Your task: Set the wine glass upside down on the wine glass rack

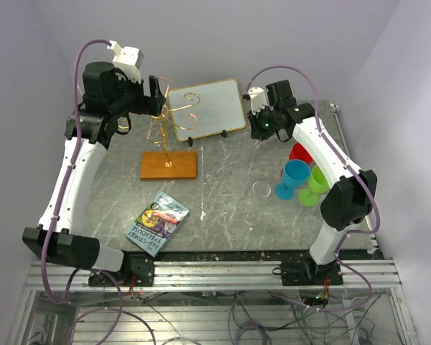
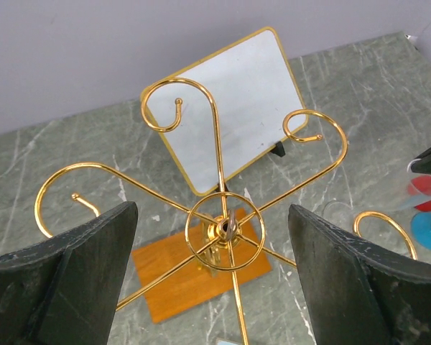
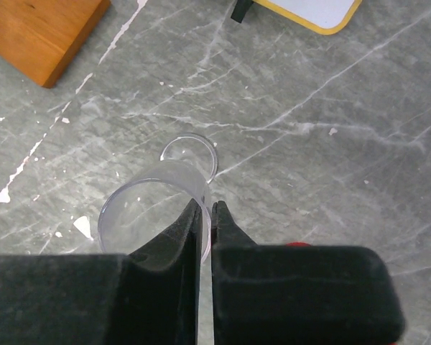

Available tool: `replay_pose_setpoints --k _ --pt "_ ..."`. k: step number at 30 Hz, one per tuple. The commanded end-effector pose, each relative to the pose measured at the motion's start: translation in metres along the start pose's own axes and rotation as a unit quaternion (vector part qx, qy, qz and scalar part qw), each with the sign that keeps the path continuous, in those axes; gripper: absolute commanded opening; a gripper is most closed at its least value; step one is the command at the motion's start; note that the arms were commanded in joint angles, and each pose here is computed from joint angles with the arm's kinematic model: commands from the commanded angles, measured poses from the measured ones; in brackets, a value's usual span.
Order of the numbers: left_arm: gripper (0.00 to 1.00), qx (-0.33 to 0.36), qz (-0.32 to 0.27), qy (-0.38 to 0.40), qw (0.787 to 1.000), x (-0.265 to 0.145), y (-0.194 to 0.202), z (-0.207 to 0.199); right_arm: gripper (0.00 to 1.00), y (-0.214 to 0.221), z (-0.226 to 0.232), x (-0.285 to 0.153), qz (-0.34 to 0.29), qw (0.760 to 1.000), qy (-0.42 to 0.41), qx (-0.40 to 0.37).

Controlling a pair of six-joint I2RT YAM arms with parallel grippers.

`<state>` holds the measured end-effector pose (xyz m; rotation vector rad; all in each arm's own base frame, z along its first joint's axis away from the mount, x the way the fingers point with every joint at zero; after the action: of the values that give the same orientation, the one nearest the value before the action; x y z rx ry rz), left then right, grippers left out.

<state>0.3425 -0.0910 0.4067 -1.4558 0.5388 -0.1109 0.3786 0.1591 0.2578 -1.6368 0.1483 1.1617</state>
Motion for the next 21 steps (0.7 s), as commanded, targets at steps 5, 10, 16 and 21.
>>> replay_pose_setpoints --k 5,10,16,21 --pt "0.95 0.040 -0.052 -0.029 0.997 -0.028 -0.023 0.002 0.00 -0.035 -0.016 -0.052 -0.084 0.995 0.043 -0.041" --pt "0.95 0.041 -0.068 0.000 0.997 -0.038 -0.032 -0.007 0.00 -0.062 -0.026 -0.111 -0.178 0.982 0.052 -0.050" --pt "1.00 0.022 -0.099 0.055 0.993 -0.044 -0.046 -0.021 0.00 -0.100 -0.015 -0.188 -0.315 0.945 0.074 -0.047" --pt "0.98 -0.010 -0.123 0.121 0.985 -0.039 -0.057 -0.035 0.00 -0.130 -0.001 -0.225 -0.383 0.922 0.046 -0.039"
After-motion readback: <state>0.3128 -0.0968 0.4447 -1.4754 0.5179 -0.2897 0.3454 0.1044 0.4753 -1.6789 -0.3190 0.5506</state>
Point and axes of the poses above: each gripper's point midway between its finger pads, its own x axis out along the fingers, its own z axis along the line the jaws close on, y = z × x, the point moved 7 cm from there along -x, back along the fingers, and after that the axes turned 6 degrees about x, right-handed, at the moved point
